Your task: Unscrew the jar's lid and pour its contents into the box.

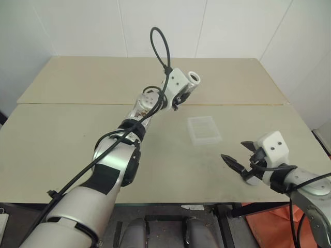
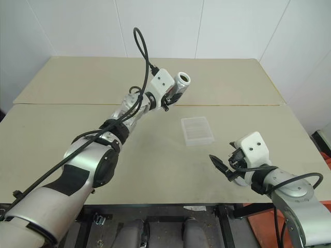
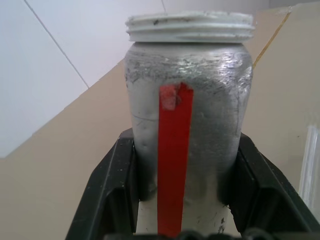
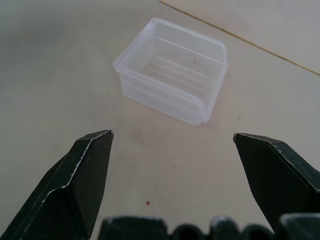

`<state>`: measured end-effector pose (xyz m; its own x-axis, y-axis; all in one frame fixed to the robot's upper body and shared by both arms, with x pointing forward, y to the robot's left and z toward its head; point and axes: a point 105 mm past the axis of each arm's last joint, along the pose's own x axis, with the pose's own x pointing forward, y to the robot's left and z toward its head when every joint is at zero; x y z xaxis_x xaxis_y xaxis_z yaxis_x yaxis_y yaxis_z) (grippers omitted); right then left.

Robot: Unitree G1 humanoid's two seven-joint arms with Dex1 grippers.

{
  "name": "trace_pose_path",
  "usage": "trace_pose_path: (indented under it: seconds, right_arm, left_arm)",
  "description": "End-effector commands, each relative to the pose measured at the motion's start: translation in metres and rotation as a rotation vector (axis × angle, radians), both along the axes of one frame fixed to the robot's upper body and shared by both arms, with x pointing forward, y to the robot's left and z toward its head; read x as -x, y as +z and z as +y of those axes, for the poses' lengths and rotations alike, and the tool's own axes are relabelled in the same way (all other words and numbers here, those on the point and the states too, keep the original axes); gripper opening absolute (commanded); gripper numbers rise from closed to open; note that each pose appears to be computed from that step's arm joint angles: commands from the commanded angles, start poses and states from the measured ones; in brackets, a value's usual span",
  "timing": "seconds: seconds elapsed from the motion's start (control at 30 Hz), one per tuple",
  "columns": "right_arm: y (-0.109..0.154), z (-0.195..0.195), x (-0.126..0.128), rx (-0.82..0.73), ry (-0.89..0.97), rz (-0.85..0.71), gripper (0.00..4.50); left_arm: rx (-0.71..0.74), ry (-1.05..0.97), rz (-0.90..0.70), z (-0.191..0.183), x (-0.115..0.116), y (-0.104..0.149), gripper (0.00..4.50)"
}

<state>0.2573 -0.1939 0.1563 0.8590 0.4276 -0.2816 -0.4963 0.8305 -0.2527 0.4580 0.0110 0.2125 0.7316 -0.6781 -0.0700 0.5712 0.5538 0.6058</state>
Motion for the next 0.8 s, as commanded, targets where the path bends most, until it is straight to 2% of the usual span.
trace_pose_path:
  seconds: [0.03,0.1,0.17,0.23,0.3,0.4,0.47,0.63,0.8]
  right_arm:
    - [0.008,0.001,0.003,0.021,0.021,-0.045,4.47]
    - [0.007,0.000,0.005,0.019,0.015,-0.042,4.47]
    - [0.007,-0.001,0.008,0.019,0.012,-0.040,4.47]
    - [0.005,0.000,0.011,0.025,0.006,-0.036,4.47]
    - [0.003,0.000,0.012,0.027,0.000,-0.035,4.47]
    - [0.001,0.002,0.016,0.012,-0.023,-0.036,4.47]
    - [0.000,0.003,0.020,-0.003,-0.044,-0.037,4.47]
    - [-0.005,0.000,0.031,0.000,-0.093,-0.026,4.47]
    - [-0.006,-0.003,0.037,-0.010,-0.117,-0.020,4.47]
  left_arm:
    - [-0.281,-0.054,-0.345,-0.011,0.007,0.028,1.94]
    - [-0.455,-0.042,-0.603,-0.018,0.010,0.050,1.94]
    - [-0.685,-0.076,-0.930,-0.032,0.018,0.067,1.94]
    - [-0.927,-0.173,-1.231,-0.047,0.027,0.064,1.94]
    - [-1.058,-0.276,-1.405,-0.055,0.034,0.055,1.94]
    - [-1.210,-0.386,-1.522,-0.065,0.037,0.036,1.94]
    - [-1.227,-0.434,-1.590,-0.074,0.042,0.029,1.94]
    - [-1.327,-0.437,-1.558,-0.077,0.037,0.015,1.94]
    - [-1.290,-0.420,-1.525,-0.077,0.038,0.015,1.94]
